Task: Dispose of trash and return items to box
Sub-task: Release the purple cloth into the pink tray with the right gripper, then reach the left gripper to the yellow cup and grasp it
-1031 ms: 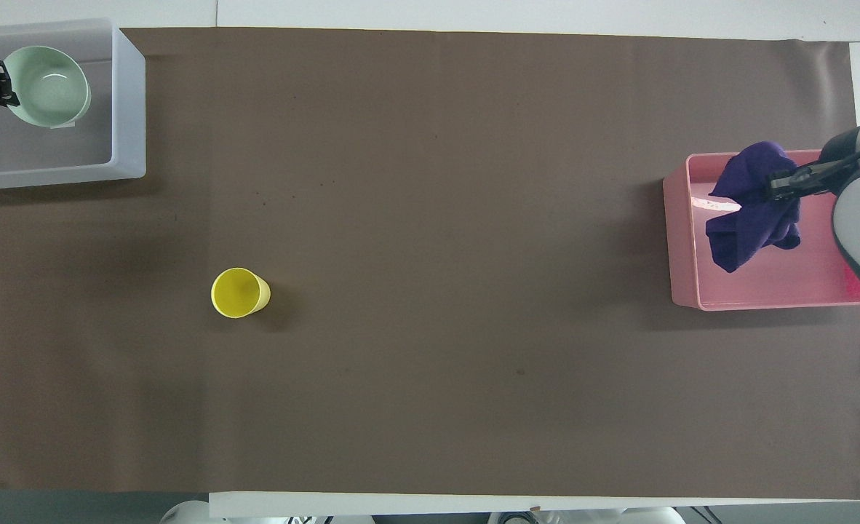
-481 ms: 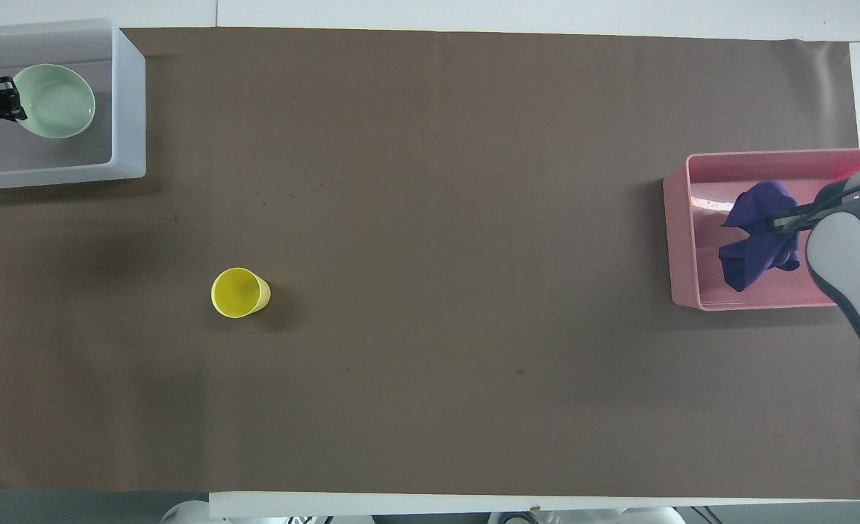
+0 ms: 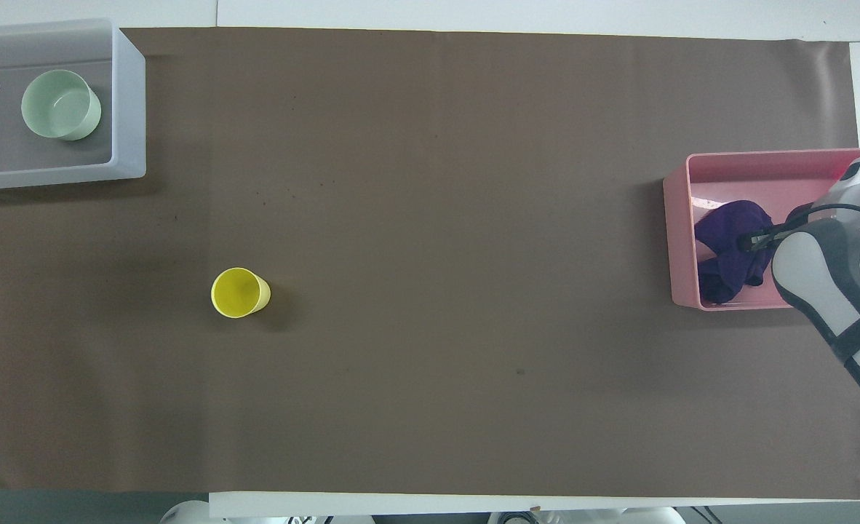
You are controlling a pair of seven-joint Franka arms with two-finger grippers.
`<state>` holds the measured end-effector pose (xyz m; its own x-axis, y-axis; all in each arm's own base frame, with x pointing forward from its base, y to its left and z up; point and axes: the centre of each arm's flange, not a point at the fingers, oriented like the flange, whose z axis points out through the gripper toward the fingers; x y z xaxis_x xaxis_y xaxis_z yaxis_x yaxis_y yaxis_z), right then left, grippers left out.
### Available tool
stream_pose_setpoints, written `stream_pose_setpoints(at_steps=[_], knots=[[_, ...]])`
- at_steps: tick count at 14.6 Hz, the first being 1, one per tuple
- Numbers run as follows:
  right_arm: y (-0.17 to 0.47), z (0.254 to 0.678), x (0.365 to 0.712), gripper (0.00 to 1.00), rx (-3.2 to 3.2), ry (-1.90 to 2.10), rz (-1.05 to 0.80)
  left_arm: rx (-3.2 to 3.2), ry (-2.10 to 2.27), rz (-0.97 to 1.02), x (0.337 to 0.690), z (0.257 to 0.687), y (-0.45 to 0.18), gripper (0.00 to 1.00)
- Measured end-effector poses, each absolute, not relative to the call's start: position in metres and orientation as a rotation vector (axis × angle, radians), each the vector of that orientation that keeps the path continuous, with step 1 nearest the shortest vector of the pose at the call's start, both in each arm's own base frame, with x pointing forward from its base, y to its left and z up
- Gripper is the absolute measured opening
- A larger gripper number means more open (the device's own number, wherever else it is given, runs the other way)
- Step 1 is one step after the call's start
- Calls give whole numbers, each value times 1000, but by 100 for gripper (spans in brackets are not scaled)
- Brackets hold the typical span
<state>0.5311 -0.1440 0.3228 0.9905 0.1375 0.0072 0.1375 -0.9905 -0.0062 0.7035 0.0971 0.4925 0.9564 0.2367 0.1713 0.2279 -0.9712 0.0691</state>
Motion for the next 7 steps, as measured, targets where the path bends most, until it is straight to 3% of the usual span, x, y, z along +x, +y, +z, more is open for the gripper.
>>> stream_pose_setpoints(at_steps=[3, 4, 7], knots=[[-134, 348, 540, 90, -3112, -244, 34, 3065, 383, -11, 659, 510, 44, 97], [-126, 367, 547, 99, -3107, -246, 54, 3092, 337, -94, 640, 504, 21, 100], [-71, 426, 569, 99, -3107, -207, 83, 3161, 184, -314, 564, 461, -74, 100]])
